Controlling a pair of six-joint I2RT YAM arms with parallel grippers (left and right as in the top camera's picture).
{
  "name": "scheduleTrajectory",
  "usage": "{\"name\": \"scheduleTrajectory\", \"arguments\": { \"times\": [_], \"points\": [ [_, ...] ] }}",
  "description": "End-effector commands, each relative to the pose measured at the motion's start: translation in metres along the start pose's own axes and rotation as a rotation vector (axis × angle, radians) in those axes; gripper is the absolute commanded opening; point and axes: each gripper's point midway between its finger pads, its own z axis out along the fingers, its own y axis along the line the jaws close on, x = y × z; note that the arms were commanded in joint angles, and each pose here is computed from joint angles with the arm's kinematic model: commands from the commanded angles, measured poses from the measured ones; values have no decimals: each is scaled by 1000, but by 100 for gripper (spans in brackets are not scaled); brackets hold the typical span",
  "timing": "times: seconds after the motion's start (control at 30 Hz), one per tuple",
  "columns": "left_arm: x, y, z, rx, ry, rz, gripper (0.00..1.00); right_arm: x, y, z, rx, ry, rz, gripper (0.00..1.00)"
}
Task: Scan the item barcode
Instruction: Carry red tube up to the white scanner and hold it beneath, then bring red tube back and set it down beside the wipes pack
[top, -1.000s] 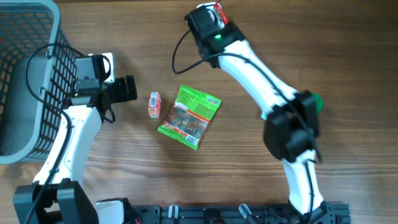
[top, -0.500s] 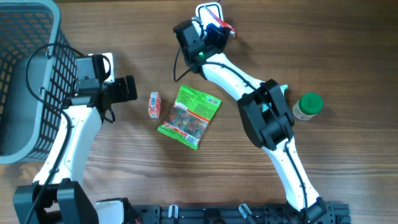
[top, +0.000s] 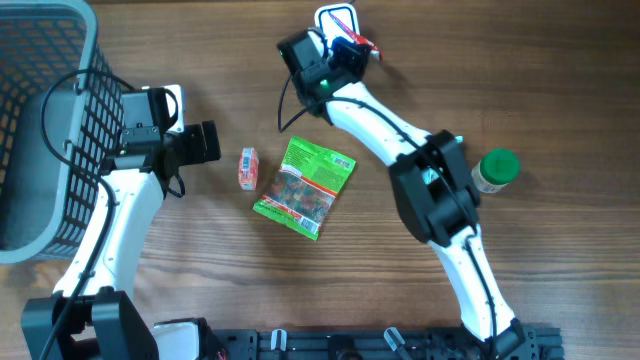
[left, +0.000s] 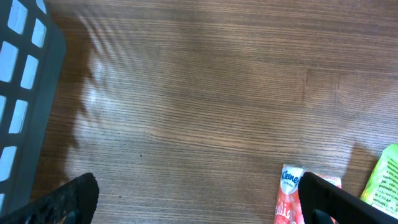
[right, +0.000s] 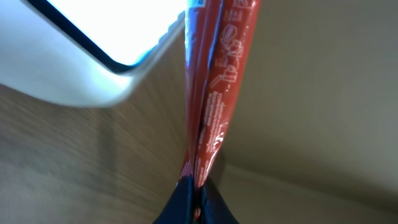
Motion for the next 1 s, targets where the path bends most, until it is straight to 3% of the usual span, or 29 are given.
{"name": "scheduleTrajectory", "arguments": {
  "times": [0.0,0.13,0.27,0.47,0.63,0.8,0.97],
  "points": [
    [-9,3,-6,-7,-30,0,100,12,-93,-58,-69,-150,319,4],
    [-9,3,-6,-7,-30,0,100,44,-103,-102,-316,-198,494,4],
    [-9,3,-6,-7,-30,0,100,76,-79,-131,-688,-177,598,4],
    [-9,3,-6,-7,-30,0,100,135,-17,-121,-1112,185,811,4],
    [-9,3,-6,-7,-30,0,100,171,47,-94,-1177,400,851,4],
    [-9,3,-6,-7,-30,0,100,177,120,-83,-1243,421,853,4],
    [-9,3,-6,-7,-30,0,100,193,144,-73,-1184,463,850,4]
  ]
}}
